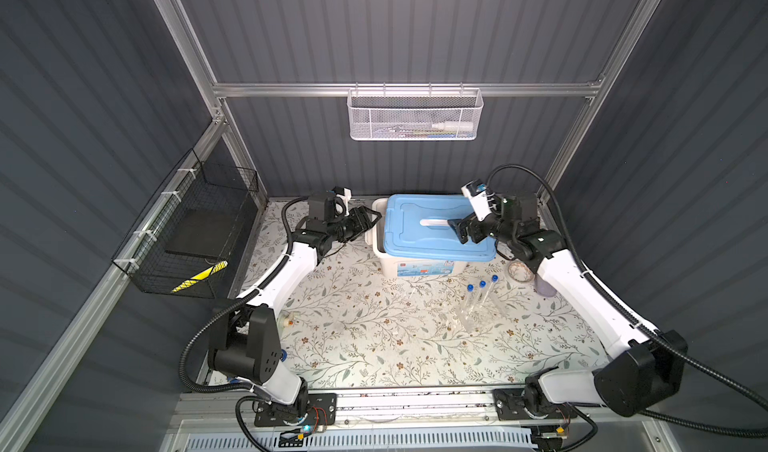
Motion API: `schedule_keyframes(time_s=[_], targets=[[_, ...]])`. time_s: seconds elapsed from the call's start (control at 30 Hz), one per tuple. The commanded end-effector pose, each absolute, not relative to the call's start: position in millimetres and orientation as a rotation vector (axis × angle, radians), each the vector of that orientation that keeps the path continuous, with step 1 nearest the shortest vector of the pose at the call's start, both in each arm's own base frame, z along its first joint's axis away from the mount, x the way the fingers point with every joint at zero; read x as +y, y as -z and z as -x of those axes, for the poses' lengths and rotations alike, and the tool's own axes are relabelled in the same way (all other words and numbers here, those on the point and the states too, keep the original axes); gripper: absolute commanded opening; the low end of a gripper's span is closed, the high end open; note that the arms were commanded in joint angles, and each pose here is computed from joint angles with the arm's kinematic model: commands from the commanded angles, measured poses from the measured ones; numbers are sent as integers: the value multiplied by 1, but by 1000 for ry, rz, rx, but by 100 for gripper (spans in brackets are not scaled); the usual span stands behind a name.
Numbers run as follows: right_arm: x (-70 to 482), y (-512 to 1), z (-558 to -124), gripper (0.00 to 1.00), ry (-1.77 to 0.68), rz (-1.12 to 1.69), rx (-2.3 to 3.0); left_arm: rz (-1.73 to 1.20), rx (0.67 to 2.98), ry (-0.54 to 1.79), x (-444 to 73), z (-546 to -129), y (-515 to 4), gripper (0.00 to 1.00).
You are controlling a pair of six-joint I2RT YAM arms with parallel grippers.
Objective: Organize the chemistry lab equipment
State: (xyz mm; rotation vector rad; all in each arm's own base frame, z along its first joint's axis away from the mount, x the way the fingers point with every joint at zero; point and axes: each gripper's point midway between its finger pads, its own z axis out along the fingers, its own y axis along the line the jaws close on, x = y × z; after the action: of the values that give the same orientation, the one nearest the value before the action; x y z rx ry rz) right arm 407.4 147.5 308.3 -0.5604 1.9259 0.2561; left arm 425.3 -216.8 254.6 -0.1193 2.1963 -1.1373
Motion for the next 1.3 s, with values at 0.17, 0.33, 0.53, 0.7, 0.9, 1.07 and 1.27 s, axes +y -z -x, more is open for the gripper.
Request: schedule_keyframes(time_s=[0.17, 0.33, 0.53, 0.7, 0.9, 1.07, 1.27], targets=[[75, -279, -419, 96, -472, 68, 2094, 63, 2224, 990, -212, -428, -252, 88], [66, -250, -421, 92, -534, -5, 2178, 65, 2237, 945, -208, -429, -249, 98], [64, -219, -423, 89, -567, -81, 2263, 69, 2247, 914, -204, -426, -247, 100], [73, -202, -422, 84, -652, -111, 2305, 86, 2256, 874, -199, -427, -242, 100], [82, -195, -423, 79, -739, -120, 2325, 87, 2255, 870, -199, -427, -242, 100], [93, -200, -426, 77, -787, -106, 2313, 89, 2259, 875, -199, -427, -240, 100], [105, -202, -437, 74, -806, -125, 2319, 102, 2272, 901, -202, -426, -233, 99]])
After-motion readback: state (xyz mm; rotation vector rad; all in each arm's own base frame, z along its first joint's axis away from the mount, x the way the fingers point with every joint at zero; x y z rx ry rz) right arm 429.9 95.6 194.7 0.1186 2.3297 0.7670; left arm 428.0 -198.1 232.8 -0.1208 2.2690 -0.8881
